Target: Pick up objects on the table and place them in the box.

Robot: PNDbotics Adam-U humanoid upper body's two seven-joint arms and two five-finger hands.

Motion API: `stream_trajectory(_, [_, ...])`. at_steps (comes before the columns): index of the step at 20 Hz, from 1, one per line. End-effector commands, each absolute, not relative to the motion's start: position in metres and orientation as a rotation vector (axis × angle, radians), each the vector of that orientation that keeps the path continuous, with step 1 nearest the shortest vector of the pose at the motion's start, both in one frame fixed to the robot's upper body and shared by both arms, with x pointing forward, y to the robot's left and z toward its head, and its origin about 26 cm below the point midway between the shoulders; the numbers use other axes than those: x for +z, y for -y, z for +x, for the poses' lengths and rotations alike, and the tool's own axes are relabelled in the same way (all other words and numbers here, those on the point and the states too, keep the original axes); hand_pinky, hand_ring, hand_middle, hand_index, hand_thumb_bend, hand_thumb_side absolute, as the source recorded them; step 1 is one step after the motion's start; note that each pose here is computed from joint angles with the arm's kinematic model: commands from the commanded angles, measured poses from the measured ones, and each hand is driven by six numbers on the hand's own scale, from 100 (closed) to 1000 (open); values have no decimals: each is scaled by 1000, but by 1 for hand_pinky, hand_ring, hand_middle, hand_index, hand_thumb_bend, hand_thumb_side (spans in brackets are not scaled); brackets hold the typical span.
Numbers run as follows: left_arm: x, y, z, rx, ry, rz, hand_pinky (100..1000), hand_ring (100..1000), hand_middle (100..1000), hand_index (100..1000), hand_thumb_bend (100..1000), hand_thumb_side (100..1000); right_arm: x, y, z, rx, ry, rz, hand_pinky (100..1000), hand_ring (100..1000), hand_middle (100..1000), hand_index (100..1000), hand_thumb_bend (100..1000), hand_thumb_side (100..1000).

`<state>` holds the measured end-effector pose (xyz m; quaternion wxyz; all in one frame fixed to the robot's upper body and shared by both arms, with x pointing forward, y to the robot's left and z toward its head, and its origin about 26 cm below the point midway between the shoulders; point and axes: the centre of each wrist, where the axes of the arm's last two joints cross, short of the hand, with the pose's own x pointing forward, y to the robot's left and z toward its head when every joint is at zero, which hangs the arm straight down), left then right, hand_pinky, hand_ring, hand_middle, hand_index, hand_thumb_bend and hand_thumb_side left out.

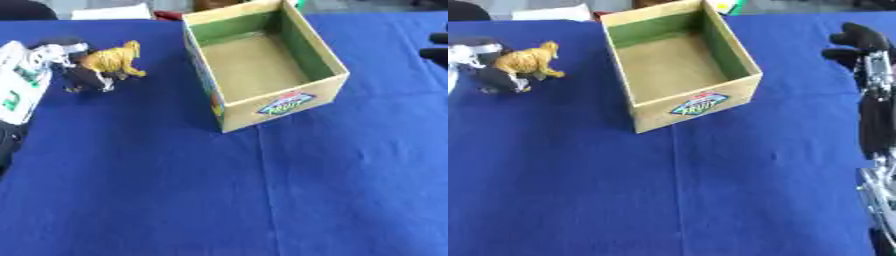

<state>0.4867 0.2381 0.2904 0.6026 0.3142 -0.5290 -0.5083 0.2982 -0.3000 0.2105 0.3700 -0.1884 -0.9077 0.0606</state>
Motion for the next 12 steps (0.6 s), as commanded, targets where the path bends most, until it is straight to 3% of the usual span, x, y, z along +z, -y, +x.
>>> stream_trajectory(1, [299,-242,486,-1142,1254,761,457,588,577,660,100,214,219,300,295,156,2362,-488,891,742,746,867,100,1000])
stream_trajectory(5, [300,-244,486,-1108,1276,787,399,544,533,612,100,229,219,300,295,158,2355,-487,891,742,746,867,100,1000])
stream_trajectory(12, [306,-243,484,-1081,1319,865,368,528,536,609,100,306,218,300,295,156,2348,-483,892,743,746,867,100,1000])
